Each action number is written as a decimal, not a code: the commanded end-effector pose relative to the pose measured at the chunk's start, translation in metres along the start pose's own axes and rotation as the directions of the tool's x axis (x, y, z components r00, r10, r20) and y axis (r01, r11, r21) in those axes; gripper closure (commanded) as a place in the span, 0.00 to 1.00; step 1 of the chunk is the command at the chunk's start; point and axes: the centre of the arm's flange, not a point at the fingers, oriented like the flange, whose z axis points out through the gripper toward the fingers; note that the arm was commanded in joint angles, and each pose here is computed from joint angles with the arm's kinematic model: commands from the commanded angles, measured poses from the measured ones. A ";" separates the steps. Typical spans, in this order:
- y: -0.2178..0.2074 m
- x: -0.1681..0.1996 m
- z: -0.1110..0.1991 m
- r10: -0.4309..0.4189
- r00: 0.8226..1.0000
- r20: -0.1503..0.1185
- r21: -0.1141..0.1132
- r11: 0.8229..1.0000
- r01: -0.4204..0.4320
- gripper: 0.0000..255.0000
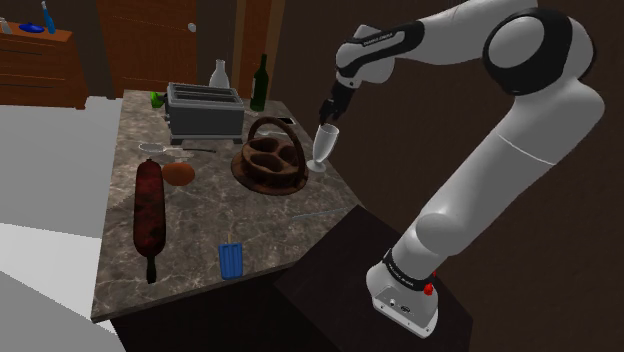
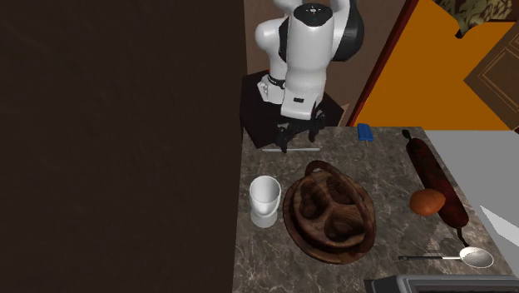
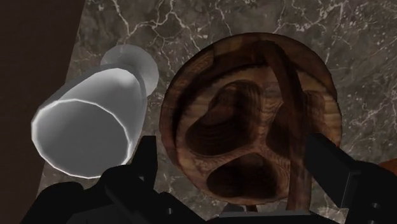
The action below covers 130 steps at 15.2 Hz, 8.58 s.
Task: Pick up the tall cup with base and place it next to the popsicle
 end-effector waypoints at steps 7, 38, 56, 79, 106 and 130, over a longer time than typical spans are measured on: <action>0.073 0.034 0.071 0.017 1.000 0.012 -0.008 1.000 -0.017 0.00; 0.084 0.041 0.101 0.020 1.000 0.013 -0.009 1.000 -0.019 1.00; 0.084 0.052 0.006 0.020 1.000 0.013 -0.009 1.000 -0.019 1.00; 0.083 0.067 -0.114 0.020 1.000 0.013 -0.009 1.000 -0.019 1.00; -0.141 0.089 -0.160 0.020 1.000 0.013 -0.009 1.000 -0.019 1.00; -0.456 0.111 -0.152 0.020 1.000 0.013 -0.009 1.000 -0.019 1.00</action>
